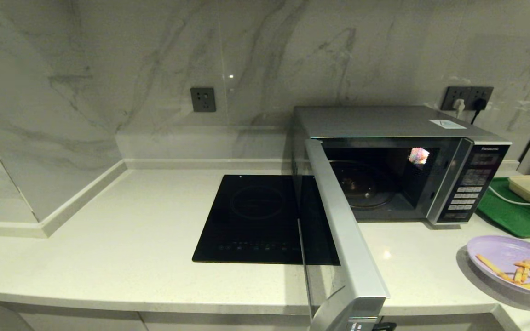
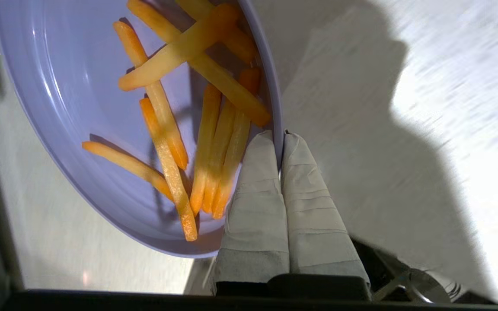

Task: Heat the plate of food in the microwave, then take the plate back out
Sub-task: Put the plate in the microwave oven

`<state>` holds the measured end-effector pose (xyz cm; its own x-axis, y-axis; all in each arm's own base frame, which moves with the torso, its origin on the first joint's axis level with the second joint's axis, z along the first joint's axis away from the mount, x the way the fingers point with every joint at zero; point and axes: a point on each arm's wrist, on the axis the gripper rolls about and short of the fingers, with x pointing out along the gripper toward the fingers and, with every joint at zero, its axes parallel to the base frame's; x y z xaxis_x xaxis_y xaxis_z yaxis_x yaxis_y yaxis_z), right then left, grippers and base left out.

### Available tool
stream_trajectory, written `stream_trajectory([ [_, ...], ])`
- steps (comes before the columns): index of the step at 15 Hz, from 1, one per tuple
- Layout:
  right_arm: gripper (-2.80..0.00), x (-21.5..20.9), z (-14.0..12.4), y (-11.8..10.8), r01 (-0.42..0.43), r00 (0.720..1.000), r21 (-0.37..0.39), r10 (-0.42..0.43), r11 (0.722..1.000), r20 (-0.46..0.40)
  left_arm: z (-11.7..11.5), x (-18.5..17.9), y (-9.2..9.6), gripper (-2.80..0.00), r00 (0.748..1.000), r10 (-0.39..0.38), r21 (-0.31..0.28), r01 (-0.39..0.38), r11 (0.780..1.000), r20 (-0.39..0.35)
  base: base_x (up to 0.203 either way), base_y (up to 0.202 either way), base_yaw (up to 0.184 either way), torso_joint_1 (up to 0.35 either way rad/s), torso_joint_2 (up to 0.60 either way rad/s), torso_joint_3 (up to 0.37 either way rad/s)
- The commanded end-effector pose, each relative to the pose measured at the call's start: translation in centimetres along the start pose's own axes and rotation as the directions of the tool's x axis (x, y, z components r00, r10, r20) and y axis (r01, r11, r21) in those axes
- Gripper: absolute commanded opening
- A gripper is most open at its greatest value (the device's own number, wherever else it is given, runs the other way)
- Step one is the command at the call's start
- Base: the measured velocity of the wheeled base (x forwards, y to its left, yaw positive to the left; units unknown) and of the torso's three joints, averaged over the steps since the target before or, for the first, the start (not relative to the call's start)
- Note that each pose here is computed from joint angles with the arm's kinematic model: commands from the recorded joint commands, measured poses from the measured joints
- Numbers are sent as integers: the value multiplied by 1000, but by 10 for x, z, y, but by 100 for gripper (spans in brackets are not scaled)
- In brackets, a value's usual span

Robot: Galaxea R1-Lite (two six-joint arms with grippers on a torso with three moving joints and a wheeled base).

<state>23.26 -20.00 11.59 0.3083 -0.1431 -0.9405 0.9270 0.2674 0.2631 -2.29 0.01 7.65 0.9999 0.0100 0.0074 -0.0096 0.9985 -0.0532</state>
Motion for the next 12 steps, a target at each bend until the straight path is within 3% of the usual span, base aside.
stream_trajectory([
  [1, -280, -18, -21, 10, -51, 999, -60, 51, 997, -3, 0, 0, 0, -280, 1000, 1, 0, -1, 1000, 0, 0, 0, 0, 0, 0, 0],
  [6, -280, -32, -70, 36, -134, 990, -172, 122, 976, -74, 0, 0, 0, -280, 1000, 1, 0, -1, 1000, 0, 0, 0, 0, 0, 0, 0],
  [12, -280, -52, -136, 99, -268, 959, -238, 235, 933, -158, 0, 0, 0, -280, 1000, 1, 0, -1, 1000, 0, 0, 0, 0, 0, 0, 0],
])
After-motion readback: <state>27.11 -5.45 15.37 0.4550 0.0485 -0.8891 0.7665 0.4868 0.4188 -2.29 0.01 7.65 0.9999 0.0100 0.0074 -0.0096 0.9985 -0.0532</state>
